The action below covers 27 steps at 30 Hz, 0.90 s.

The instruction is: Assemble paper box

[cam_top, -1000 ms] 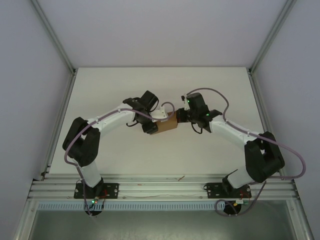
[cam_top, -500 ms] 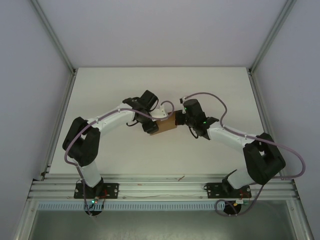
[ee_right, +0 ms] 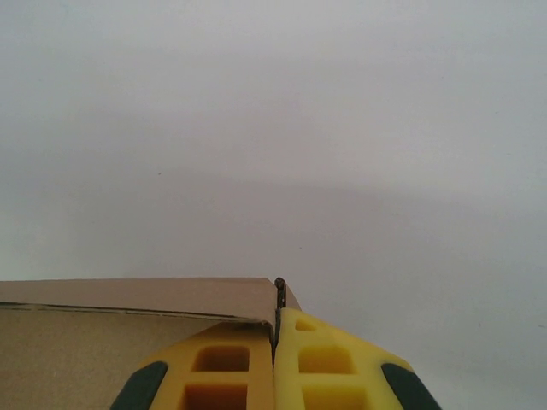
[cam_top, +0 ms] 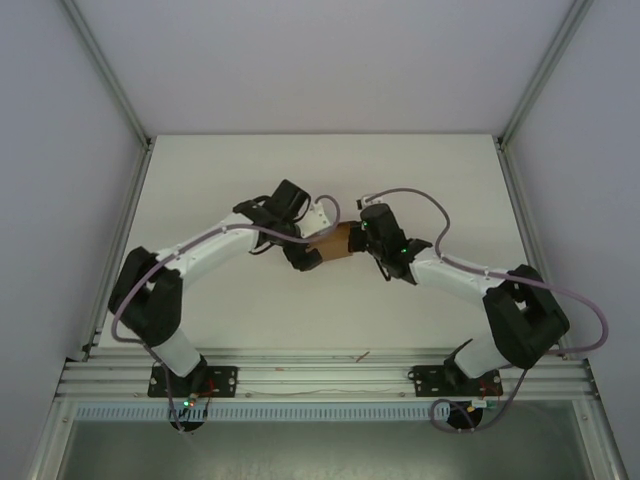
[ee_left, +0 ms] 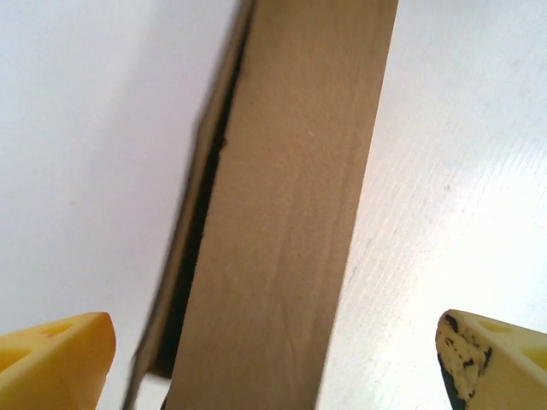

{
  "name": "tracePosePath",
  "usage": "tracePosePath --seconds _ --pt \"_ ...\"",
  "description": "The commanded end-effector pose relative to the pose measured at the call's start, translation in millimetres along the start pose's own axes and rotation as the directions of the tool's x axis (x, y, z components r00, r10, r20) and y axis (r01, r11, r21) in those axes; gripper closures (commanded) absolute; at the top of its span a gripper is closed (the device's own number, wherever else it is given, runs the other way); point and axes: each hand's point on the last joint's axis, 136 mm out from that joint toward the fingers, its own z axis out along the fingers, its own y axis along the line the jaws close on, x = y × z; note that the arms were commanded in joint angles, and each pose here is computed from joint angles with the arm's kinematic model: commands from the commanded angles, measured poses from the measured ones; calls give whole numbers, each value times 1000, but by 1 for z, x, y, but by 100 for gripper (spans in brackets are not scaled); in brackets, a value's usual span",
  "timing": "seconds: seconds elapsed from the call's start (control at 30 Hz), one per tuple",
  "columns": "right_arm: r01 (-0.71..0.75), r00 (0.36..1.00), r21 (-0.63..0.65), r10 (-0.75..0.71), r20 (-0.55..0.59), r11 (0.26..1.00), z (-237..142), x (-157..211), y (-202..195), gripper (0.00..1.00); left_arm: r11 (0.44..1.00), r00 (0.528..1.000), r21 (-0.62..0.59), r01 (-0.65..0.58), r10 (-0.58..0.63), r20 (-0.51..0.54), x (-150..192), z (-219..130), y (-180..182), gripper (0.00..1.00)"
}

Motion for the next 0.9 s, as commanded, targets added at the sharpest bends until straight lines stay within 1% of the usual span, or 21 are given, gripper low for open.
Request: tracePosePath --seconds 0.0,0.07,0.1,0.17,0.2,0.23,0.3,0.37,0.43,0.53,0.6,0.67,0.7,0.83,0.87 --pt "78 977 143 -47 -206 987 2 61 -26 100 989 989 -115 97 -83 119 -9 -28 16 3" --pt "79 976 159 -44 -211 984 2 60 -25 100 972 976 -170 161 -131 173 -6 -39 23 2" --pt "78 976 167 -41 -216 983 2 59 -25 100 962 968 -188 197 -161 193 -4 -45 27 5" --pt "81 973 176 -39 -229 981 2 59 -24 100 947 955 -196 253 -213 205 4 -52 30 15" --pt "88 972 173 -47 -230 981 2 59 -22 100 945 952 -193 265 -225 206 7 -52 30 18" --pt "90 972 168 -50 -229 982 2 59 -20 100 940 948 -197 277 -235 214 9 -51 32 24" --pt "92 971 153 -55 -233 984 2 58 -16 100 938 944 -189 291 -249 219 9 -49 36 30" --pt "92 970 151 -55 -236 984 2 58 -15 100 936 939 -168 308 -271 209 8 -46 41 39" --pt "95 968 151 -56 -244 984 1 59 -14 100 938 941 -148 313 -286 181 8 -41 45 42" --pt "88 968 147 -50 -244 985 1 58 -13 100 942 950 -149 300 -281 139 9 -31 50 45" --pt "85 967 136 -49 -250 987 1 59 -11 100 942 951 -148 300 -285 120 11 -26 52 55" --pt "83 966 133 -47 -253 988 1 59 -10 100 942 950 -141 305 -291 109 10 -23 53 72" --pt "84 966 137 -47 -254 987 1 59 -11 100 944 951 -132 303 -291 104 10 -22 52 78" --pt "86 966 148 -47 -253 985 0 58 -13 100 940 946 -122 319 -310 93 14 -19 49 84" --pt "85 966 143 -47 -254 986 0 58 -11 100 936 942 -121 331 -321 94 15 -18 48 87"
